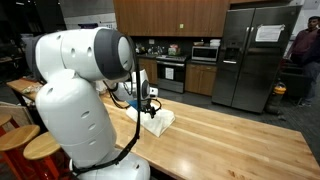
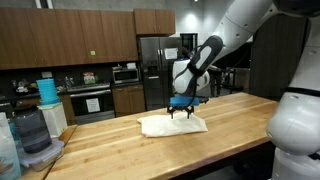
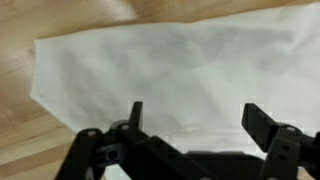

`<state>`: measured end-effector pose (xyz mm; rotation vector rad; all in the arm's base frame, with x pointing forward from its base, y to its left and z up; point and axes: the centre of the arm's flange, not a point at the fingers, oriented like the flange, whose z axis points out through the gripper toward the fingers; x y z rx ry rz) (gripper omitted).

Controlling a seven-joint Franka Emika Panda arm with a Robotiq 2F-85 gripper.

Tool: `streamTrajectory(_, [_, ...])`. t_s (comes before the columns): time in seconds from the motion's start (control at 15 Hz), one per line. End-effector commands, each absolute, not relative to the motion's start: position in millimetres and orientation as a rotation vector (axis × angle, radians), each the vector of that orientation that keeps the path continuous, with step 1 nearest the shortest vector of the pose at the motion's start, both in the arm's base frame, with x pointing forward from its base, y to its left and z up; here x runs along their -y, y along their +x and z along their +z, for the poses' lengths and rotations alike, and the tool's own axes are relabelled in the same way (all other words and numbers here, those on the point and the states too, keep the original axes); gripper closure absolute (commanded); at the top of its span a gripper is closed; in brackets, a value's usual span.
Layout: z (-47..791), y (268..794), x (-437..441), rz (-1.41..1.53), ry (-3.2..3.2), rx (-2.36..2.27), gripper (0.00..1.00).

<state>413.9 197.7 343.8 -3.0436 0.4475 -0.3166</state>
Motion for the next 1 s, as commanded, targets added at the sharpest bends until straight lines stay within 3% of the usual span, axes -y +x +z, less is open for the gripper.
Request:
streamTrajectory(0.0, [341.4, 419.0, -204.4, -0.132, -3.012, -0.270, 0.00])
streamTrajectory(0.67, [304.8, 441.7, -228.5, 0.143, -3.027, 0.042, 0.01])
streamTrajectory(0.8, [300.7, 445.6, -230.6, 0.198, -3.042, 0.050, 0.11])
streamTrajectory(0.93, [298.3, 448.5, -230.7, 0.249, -3.064, 0.041, 0.29])
